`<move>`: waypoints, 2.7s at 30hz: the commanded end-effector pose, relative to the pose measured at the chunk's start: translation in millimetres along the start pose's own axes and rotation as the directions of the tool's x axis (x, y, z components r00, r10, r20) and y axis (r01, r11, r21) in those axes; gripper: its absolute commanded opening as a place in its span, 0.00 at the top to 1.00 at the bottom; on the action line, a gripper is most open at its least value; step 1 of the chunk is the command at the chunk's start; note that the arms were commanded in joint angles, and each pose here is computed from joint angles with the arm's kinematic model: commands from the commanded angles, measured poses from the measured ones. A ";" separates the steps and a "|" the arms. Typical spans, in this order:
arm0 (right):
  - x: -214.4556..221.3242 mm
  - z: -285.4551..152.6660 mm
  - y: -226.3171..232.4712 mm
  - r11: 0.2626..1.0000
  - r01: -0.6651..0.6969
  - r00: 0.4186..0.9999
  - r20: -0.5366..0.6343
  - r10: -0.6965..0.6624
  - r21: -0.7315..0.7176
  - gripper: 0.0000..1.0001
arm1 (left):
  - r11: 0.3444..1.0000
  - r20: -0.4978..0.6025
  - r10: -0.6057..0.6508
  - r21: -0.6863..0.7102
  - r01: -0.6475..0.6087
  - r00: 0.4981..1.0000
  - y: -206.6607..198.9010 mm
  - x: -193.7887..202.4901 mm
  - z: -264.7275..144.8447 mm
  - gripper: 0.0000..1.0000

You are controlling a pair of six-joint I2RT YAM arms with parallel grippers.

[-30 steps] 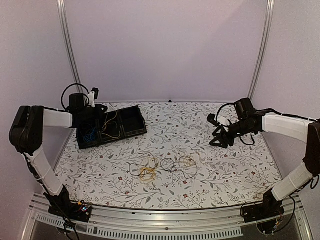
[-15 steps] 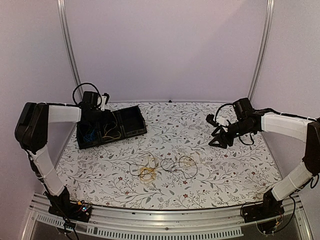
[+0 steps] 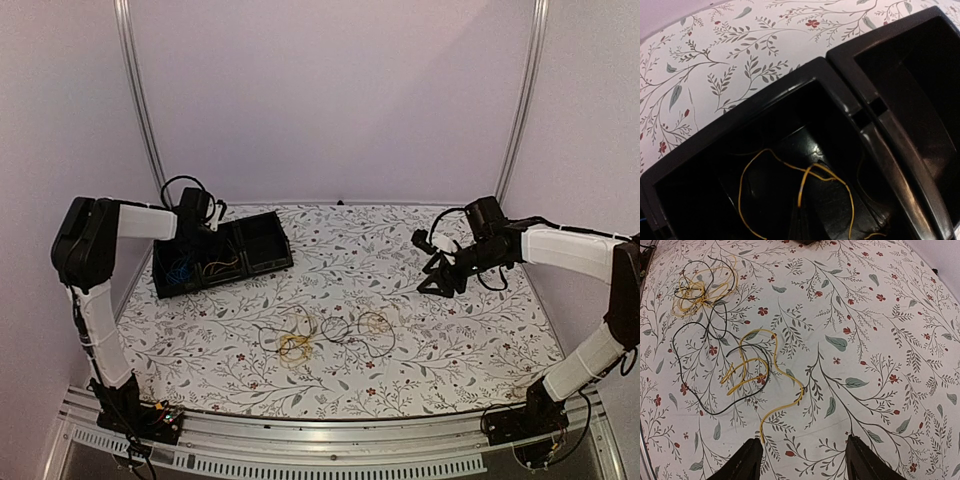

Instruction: Untangle the cables

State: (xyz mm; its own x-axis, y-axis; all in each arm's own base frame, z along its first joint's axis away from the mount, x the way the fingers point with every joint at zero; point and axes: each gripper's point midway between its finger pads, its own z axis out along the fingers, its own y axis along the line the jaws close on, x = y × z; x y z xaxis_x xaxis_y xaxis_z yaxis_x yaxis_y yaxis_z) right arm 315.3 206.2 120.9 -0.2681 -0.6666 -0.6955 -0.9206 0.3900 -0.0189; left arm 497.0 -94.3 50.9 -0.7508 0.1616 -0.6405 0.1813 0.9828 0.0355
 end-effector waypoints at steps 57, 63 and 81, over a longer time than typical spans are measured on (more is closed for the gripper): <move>15.9 101.1 66.5 0.825 -0.352 0.925 -0.296 0.237 -0.442 0.51 | 0.648 0.494 0.331 0.500 -0.575 0.804 -282.4 18.4 -184.0 0.50; 13.1 104.3 62.8 0.837 -0.347 0.927 -0.289 0.238 -0.424 0.60 | 0.642 0.513 0.257 0.543 -0.541 0.819 -292.2 17.4 -195.0 0.50; 7.1 53.3 5.8 0.976 -0.178 0.973 -0.166 0.157 -0.121 0.50 | 0.804 0.107 0.089 0.579 -0.135 0.990 -399.2 87.1 -122.3 0.56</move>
State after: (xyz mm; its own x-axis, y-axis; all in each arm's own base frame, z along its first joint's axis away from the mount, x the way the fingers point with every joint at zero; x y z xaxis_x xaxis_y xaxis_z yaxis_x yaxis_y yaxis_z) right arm 317.3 250.3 75.6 -0.4638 -0.6877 -0.5586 -0.8849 0.3910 0.2533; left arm 273.8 -460.9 88.8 -0.5481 0.3059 -0.7785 0.7189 0.6481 -0.2514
